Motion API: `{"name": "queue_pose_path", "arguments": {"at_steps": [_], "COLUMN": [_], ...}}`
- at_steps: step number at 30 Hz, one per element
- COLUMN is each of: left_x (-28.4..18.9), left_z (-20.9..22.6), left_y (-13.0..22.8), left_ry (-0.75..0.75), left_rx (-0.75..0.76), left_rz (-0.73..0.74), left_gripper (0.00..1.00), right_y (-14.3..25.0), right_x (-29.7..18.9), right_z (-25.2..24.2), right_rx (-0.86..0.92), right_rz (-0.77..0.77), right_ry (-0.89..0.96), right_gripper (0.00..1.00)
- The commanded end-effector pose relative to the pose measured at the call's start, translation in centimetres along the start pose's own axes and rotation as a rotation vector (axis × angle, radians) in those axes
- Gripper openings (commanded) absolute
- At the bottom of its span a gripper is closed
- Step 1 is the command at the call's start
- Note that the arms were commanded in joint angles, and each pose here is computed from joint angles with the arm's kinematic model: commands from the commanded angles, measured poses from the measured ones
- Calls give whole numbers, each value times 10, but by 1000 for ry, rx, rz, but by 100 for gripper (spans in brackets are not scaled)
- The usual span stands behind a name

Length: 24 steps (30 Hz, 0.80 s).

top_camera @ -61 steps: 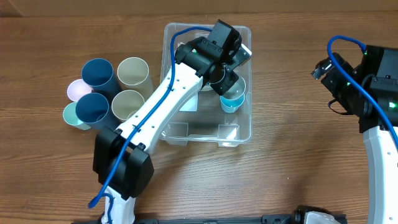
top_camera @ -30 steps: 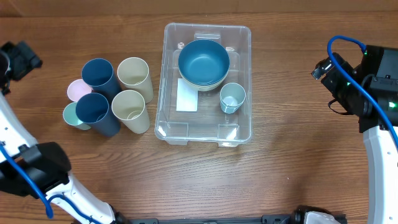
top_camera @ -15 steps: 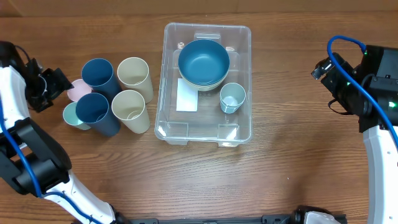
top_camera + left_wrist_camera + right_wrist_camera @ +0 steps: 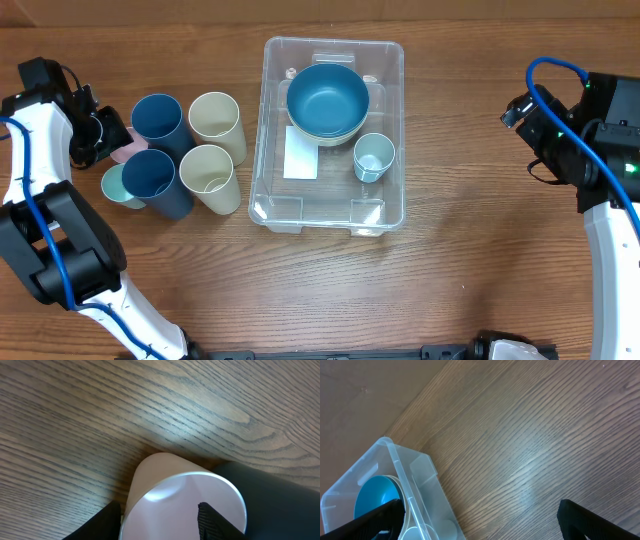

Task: Pack container
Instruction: 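Move the left gripper to the pink cup and grasp it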

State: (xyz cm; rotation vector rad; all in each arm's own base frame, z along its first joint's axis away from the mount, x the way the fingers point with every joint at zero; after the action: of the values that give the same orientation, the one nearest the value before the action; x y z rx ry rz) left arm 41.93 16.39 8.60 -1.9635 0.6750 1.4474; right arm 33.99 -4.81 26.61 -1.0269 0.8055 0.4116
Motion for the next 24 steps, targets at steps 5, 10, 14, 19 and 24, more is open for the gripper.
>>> {"name": "queue_pose_path", "arguments": {"at_steps": [5, 10, 14, 19, 24], "left_x": [4, 6, 7, 6, -1], "left_z": [16, 20, 21, 33, 55], "left_y": [10, 9, 9, 5, -6], "left_ry": [-83, -102, -103, -170, -267], "left_rx": [1, -16, -19, -61, -136], "left_rz": [22, 10, 8, -20, -81], "left_gripper": [49, 43, 30, 7, 4], "right_y": [-5, -5, -5, -5, -5], "right_x": [-2, -2, -2, -2, -2], "right_z": [1, 1, 1, 1, 1], "right_rx": [6, 6, 6, 6, 6], "right_rz": [-17, -15, -14, -14, -14], "right_ry": [-5, -4, -3, -3, -3], "right_gripper": [100, 100, 100, 100, 100]}}
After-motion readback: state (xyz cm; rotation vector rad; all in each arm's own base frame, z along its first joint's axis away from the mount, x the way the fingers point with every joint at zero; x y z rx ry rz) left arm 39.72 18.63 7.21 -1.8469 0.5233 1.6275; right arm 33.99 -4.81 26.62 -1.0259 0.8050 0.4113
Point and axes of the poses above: each gripper's point midway between its finger pads, its own x axis out along the fingers, its own z axis along the line the jaws close on, y = z × x, the point moved 1 cm from there along -x, back along the fingers, and after that the axes turned 14 degrees about -x, right-handed, at the moved point
